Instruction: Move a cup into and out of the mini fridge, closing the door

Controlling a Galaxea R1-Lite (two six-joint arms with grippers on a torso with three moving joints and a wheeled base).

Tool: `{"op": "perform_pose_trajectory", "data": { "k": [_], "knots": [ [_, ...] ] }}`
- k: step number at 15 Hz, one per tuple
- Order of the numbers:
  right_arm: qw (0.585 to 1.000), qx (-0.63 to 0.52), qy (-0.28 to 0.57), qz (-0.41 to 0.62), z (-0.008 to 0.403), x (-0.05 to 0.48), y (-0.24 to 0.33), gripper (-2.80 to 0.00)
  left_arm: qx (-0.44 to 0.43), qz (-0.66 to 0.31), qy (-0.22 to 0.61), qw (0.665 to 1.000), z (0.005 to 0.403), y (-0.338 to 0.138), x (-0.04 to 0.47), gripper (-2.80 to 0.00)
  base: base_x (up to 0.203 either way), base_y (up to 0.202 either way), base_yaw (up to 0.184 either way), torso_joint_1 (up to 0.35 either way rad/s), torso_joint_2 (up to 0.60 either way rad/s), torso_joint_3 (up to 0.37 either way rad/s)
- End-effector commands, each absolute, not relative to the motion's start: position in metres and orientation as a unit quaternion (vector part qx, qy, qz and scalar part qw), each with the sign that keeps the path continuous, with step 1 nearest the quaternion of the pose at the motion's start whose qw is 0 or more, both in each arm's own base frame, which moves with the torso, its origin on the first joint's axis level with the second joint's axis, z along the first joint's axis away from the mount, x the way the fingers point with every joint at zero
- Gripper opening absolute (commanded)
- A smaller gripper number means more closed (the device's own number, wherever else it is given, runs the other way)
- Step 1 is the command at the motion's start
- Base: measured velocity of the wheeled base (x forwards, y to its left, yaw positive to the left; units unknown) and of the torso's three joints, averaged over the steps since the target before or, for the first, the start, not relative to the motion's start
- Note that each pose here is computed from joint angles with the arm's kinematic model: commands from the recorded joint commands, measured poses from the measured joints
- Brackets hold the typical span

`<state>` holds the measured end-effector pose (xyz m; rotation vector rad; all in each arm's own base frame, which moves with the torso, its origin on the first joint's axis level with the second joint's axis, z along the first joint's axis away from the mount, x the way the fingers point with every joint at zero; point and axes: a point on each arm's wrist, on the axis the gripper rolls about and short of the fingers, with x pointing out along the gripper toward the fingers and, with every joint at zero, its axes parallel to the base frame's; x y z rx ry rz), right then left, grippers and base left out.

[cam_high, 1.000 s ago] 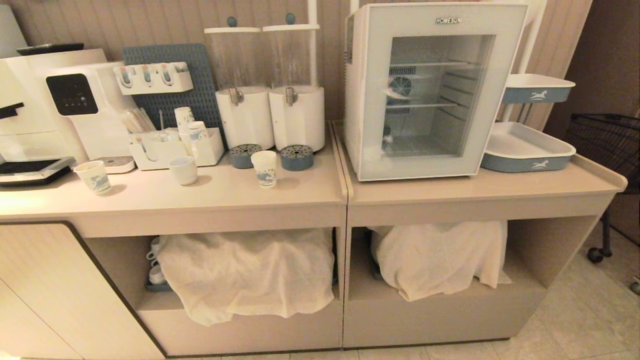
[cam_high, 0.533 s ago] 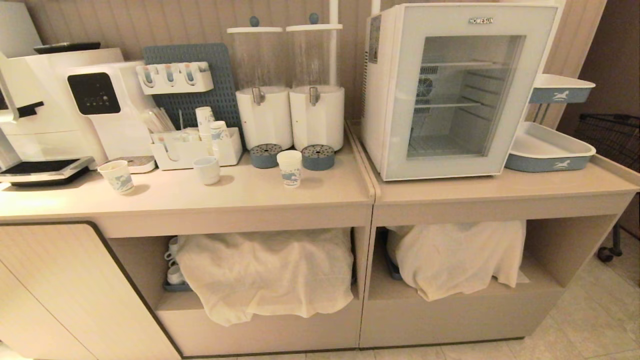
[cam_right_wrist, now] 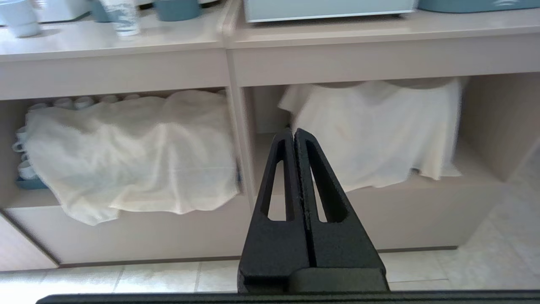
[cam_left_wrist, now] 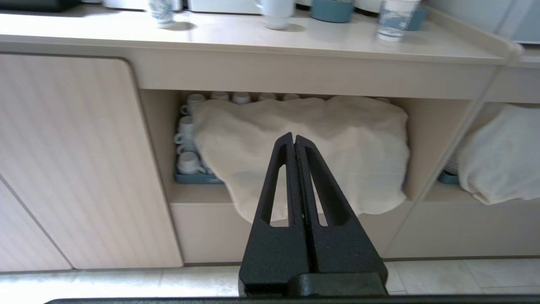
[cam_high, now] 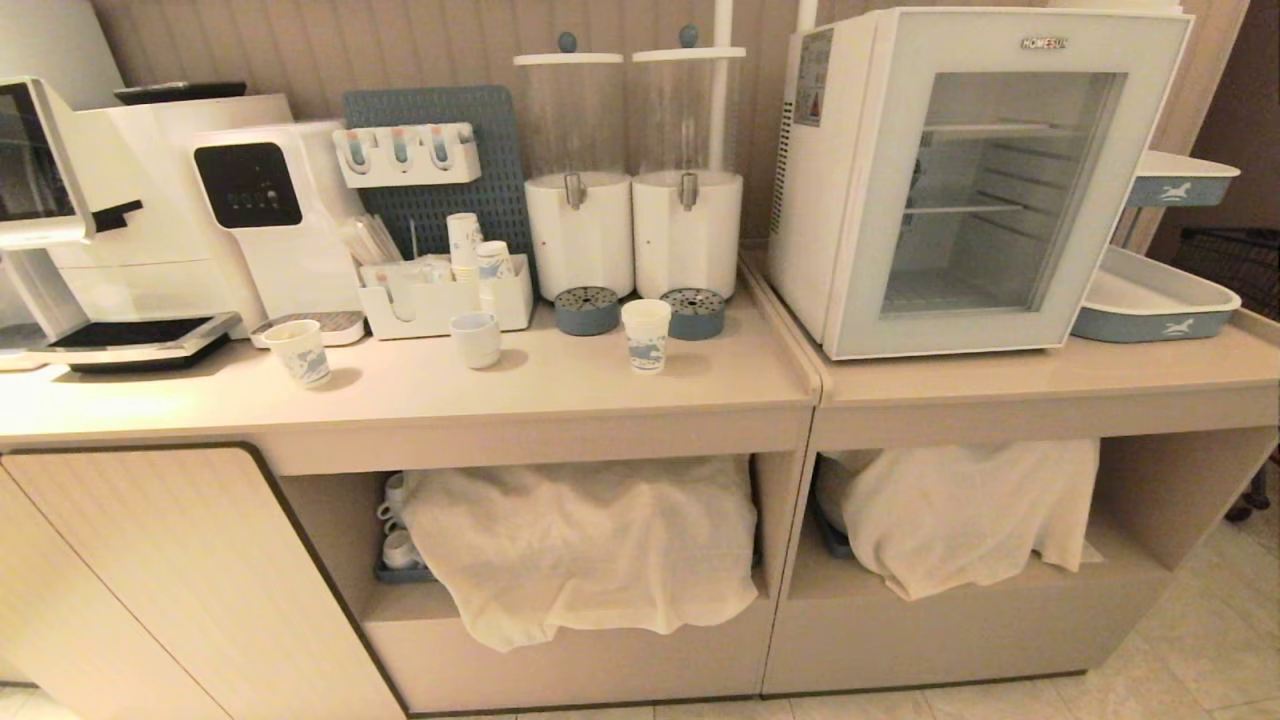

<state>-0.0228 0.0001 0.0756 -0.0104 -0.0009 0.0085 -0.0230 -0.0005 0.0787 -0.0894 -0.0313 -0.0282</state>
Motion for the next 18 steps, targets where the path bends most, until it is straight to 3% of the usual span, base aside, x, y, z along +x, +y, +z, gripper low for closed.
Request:
{"op": "perform_pose_trajectory", "data": {
  "k": [1, 18],
  "knots": [
    [1.0, -0.005, -0.001, 0.005, 0.0756, -0.0228, 0.0001, -2.8, -0.045, -0.013, 0.002, 0.999, 0.0675, -0.0005, -0.0202, -2.8, 0.0, 0.189, -0.001, -0.001, 0.0, 0.005],
    [1.0, -0.006, 0.0, 0.005, 0.0757, -0.0227, 0.0001, -2.8, -0.051, -0.012, 0.002, 0.999, 0.0675, -0.0004, -0.0202, -2.8, 0.0, 0.192, -0.001, 0.002, 0.0, 0.002]
  ]
}}
